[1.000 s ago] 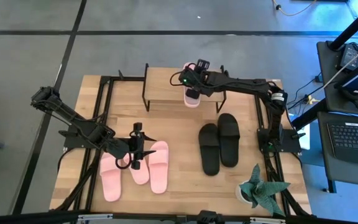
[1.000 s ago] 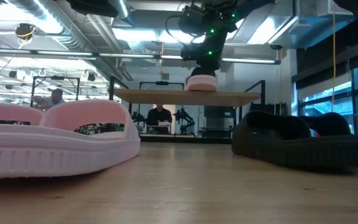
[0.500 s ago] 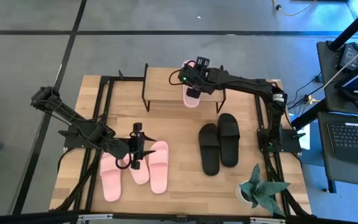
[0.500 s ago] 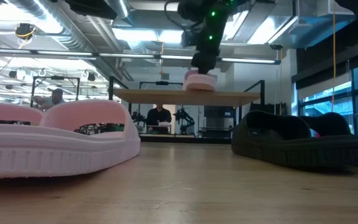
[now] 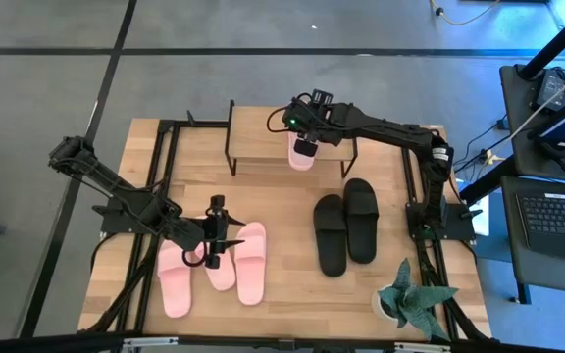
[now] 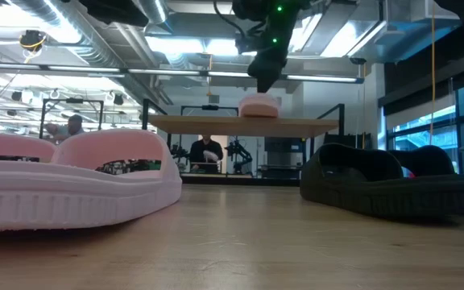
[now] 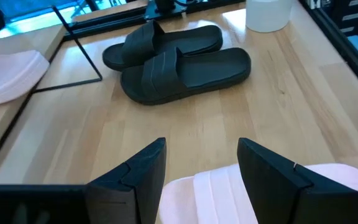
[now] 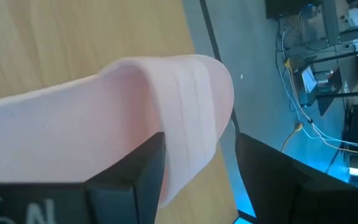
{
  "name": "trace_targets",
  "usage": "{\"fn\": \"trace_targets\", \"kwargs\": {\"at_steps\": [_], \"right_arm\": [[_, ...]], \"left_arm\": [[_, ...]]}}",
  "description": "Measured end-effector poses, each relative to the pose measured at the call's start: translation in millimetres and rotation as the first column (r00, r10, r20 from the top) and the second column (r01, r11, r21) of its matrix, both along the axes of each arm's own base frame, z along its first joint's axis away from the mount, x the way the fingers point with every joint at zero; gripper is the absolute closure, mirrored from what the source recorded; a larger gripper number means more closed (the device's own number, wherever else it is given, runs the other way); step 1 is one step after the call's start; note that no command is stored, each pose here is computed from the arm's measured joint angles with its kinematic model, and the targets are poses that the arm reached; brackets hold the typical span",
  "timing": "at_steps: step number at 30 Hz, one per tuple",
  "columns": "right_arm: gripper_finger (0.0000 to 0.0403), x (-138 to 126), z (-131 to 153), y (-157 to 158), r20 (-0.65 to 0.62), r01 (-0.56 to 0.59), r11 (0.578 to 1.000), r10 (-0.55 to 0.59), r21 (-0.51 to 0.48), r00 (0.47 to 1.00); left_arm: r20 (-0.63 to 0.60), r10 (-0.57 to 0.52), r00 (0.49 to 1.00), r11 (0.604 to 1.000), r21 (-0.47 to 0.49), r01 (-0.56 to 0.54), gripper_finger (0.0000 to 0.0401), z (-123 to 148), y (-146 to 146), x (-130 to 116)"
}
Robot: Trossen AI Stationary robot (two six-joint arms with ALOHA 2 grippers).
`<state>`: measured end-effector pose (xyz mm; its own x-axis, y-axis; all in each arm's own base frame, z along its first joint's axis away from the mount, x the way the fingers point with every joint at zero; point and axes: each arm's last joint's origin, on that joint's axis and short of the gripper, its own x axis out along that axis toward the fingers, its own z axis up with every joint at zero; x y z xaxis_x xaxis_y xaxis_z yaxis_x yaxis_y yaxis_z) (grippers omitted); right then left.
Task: Pick and place slides into the shelf
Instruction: Put the pink slipper slide on the shelf
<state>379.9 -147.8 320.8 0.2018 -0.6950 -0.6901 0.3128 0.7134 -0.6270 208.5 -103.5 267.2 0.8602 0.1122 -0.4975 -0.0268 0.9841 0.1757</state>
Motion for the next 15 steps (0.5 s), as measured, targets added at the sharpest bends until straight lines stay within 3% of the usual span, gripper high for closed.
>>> {"fn": "trace_targets", "kwargs": {"at_steps": [9, 15], "right_arm": [[0.0207, -3, 0, -1, -0.005, 0.025, 1.000, -0.025, 0.014, 1.000], [0.0207, -2, 12, 30, 0.018, -0.048, 0.999, 0.048, 0.017, 0.999]], "left_arm": [[0.001, 0.006, 1.000, 1.000, -0.014, -0.006, 0.0211, 0, 0, 0], [0.004, 0.006, 1.000, 1.000, -0.016, -0.006, 0.0211, 0, 0, 0]]}}
